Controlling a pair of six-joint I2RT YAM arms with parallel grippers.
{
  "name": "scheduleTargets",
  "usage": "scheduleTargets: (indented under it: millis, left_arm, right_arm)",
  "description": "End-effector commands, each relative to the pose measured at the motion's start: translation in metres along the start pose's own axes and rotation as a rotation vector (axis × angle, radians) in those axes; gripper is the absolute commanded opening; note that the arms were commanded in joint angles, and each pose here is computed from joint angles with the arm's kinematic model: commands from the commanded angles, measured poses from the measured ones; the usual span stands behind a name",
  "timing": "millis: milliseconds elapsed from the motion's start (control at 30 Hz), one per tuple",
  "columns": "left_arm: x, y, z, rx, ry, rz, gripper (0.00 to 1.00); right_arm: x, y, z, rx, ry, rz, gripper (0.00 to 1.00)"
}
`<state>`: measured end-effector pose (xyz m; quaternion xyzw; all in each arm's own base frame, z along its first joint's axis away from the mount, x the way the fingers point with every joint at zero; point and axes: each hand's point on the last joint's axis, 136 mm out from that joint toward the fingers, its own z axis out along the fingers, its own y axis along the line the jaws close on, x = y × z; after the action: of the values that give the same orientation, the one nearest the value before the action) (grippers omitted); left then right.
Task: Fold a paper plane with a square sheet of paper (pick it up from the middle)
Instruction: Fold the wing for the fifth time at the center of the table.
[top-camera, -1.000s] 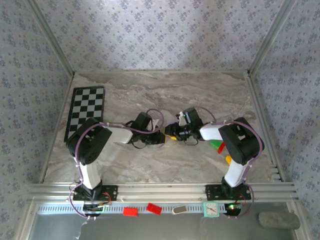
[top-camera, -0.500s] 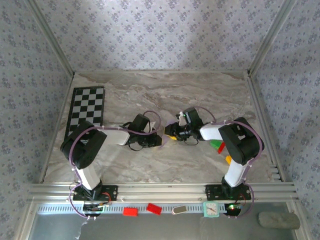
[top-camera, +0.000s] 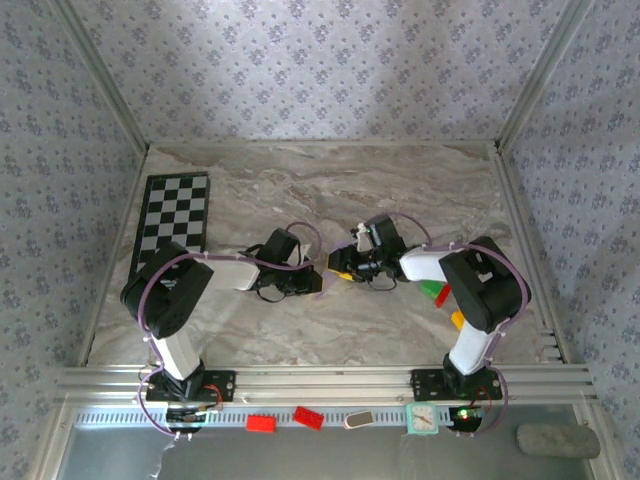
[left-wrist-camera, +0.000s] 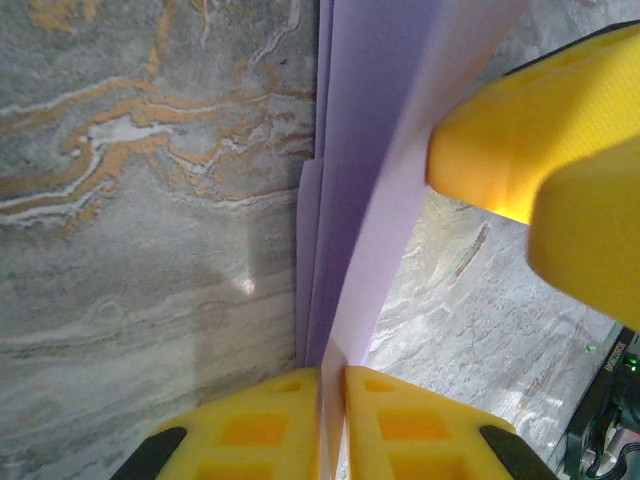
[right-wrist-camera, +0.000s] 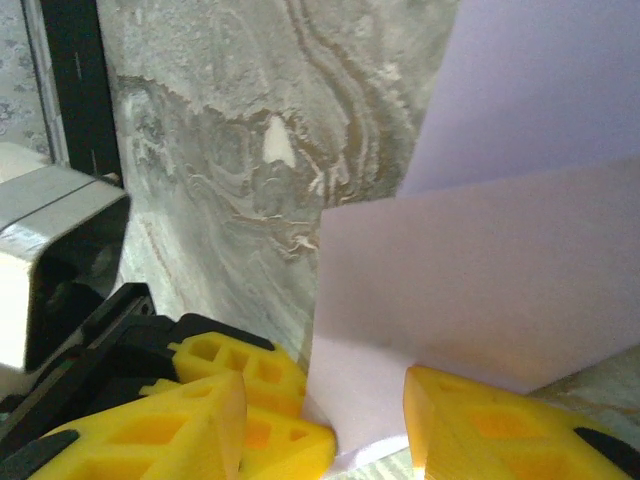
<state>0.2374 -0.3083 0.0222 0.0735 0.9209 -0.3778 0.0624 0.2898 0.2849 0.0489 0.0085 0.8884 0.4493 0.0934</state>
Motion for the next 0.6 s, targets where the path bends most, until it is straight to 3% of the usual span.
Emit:
scheduleTargets:
  millis: [0,400,567]
  left_arm:
    - [0.014,0.009,0.0,-0.038,0.043,-0.011,0.15]
    - [0.012,-0.001,-0.006,-0.015,0.023,0.036,0.19]
    - [0.009,-0.01,-0.012,-0.01,0.002,0.084,0.16]
  right_arm:
    - [0.0,0.019,-0.005,-0.019,0.006,-0.03,0.47]
    - [0.001,0.017,0.001,0.004,0.013,-0.021,0.47]
    - [-0.001,0.023,-0.002,-0.007,0.009,-0.027,0.47]
